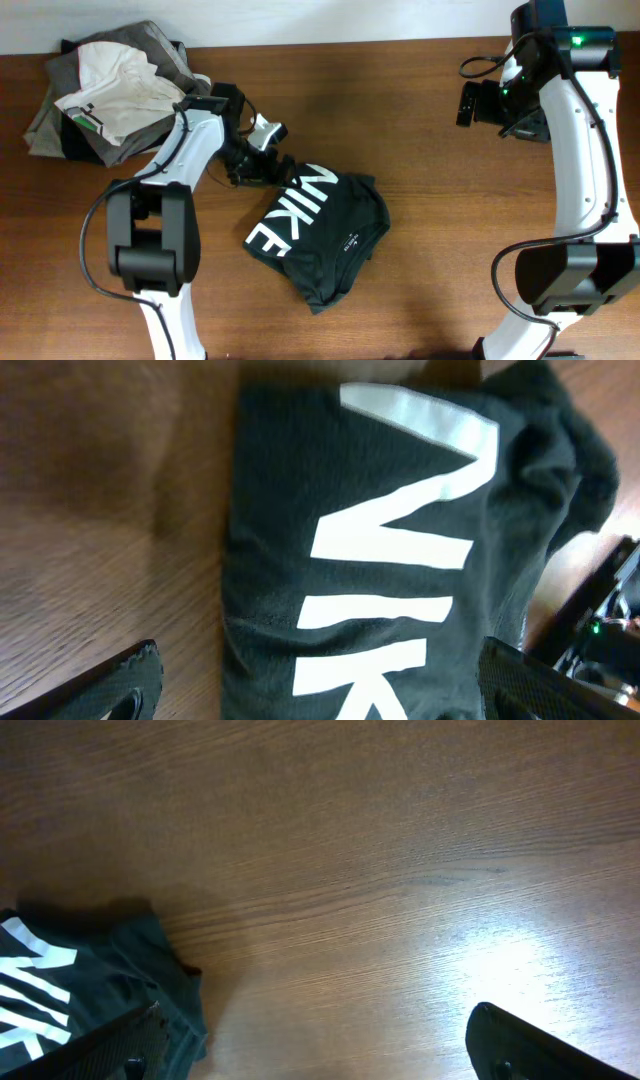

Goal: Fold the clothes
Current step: 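Grasp the folded black shirt's left side with the left gripper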

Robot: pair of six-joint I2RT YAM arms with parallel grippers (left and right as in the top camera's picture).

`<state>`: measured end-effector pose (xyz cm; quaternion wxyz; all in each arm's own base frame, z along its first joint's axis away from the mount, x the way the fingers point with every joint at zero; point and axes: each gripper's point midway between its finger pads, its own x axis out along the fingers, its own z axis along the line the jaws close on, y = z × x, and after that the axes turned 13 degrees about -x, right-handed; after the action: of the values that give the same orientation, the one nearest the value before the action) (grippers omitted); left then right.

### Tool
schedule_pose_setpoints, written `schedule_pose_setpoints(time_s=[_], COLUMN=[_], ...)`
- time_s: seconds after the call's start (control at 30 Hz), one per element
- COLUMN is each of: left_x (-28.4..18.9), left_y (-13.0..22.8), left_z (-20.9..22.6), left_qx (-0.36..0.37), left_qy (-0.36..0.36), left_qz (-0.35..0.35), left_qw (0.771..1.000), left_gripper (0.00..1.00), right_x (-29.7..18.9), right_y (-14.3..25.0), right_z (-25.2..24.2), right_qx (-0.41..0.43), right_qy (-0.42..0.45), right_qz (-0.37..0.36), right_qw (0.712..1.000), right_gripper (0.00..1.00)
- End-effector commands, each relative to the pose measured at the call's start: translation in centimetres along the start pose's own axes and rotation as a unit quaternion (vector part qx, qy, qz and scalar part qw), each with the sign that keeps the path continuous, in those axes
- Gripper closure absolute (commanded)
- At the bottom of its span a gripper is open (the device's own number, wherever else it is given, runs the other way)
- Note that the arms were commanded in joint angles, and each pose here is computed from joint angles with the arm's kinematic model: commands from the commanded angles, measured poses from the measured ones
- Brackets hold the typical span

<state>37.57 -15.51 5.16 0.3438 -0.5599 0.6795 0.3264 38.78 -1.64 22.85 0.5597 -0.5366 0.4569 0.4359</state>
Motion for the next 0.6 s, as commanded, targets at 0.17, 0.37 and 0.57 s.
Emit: schedule_pose_setpoints(time_s=[0.17, 0.37, 0.57], left_x=[4.7, 7.5, 8.1], left_y=[4.9, 6.4, 5.3], left_z=[-0.8, -2.8, -2.9], left_qx=[0.018, 0.033, 0.007], left_qy=[0.076, 0.069, 0.06], left_qz=[0.14, 0.18, 0.161], left_qw=[0.987, 0.981, 0.985], left_gripper=[0.01, 0.49, 0.58], right_x=[-0.9, -0.9, -0.9], right_y=[-0.1, -0.1, -0.1], right_z=[0.1, 0.1, 0.1], right_qx=[-0.005, -0.005, -0.005], right_qy=[-0.004, -0.004, -0.004], right_qz=[-0.012, -0.012, -0.012], right_qw=[1.0, 1.0, 1.0], right_gripper=[0.02, 0.01, 0.01])
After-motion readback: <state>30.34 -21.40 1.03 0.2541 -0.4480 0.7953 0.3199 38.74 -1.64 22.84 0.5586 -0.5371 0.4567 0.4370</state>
